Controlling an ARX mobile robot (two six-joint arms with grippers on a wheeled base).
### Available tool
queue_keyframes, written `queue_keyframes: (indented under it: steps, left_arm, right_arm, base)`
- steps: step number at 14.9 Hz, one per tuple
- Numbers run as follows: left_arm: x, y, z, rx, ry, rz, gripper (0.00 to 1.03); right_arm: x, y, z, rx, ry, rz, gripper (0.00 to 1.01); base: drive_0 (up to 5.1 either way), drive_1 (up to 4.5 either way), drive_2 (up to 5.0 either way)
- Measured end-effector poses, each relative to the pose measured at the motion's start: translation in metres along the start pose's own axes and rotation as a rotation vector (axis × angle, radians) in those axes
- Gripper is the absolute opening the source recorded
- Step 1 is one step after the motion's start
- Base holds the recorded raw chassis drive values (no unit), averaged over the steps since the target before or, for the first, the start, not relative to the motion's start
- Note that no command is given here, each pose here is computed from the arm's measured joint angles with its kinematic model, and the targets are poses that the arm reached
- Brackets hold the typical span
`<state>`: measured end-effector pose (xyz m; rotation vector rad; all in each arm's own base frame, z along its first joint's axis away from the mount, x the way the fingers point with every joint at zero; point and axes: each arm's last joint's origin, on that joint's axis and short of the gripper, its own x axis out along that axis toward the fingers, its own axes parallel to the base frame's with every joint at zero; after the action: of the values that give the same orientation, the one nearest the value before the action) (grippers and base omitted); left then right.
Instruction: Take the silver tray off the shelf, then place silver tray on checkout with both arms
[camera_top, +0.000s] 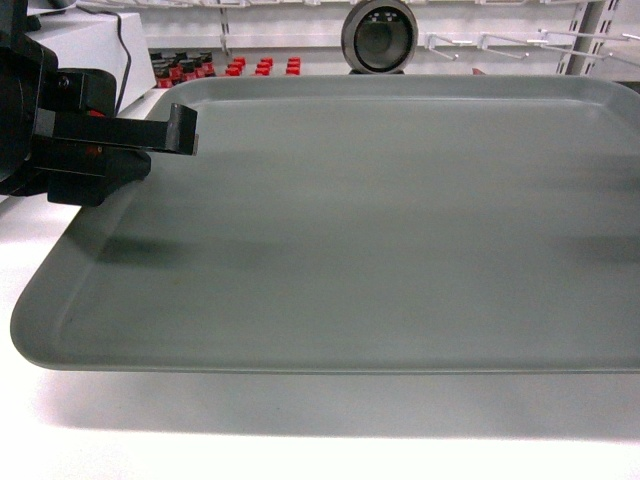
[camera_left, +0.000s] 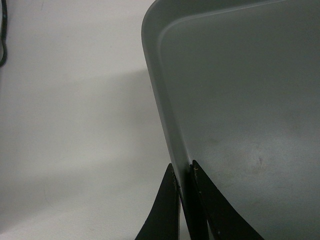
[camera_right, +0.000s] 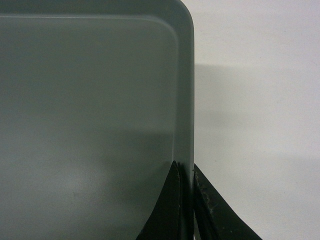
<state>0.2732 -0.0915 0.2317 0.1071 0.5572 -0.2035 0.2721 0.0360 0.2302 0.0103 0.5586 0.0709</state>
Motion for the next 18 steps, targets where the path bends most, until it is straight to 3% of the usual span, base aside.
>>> queue_keyframes:
  steps: [5,6,7,8,11,18]
  left_arm:
    - [0.000,0.000,0.000,0.000,0.000,0.000,0.03]
    - [0.000,0.000,0.000,-0.001,-0.004,0.010,0.03]
    - [0.004,-0.010,0.005,-0.107,-0.102,0.197,0.03]
    - [0.038,-0.014,-0.009,-0.122,-0.028,0.226,0.03]
    - [0.065,-0.019,-0.013,-0.119,0.031,0.249,0.03]
    - [0.067,-0.019,-0.012,-0.125,0.041,0.255,0.03]
  right_arm:
    - [0.000,0.000,0.000,0.000,0.000,0.000,0.03]
    - [0.003,-0.003,-0.001,0.020,-0.119,0.057,0.03]
    - [0.029,-0.013,-0.016,0.049,-0.074,0.113,0.03]
    - [0.060,-0.019,-0.018,0.067,0.026,0.114,0.03]
    - [0.080,-0.021,-0.008,0.008,0.039,0.085,0.03]
    - [0.082,-0.019,-0.004,-0.016,0.060,0.075,0.03]
  base:
    - [0.0,0.00,0.0]
    - [0.0,0.00,0.0]
    - [0.0,0.00,0.0]
    - [0.0,0.00,0.0]
    - [0.0,0.00,0.0]
    - [0.0,0.00,0.0]
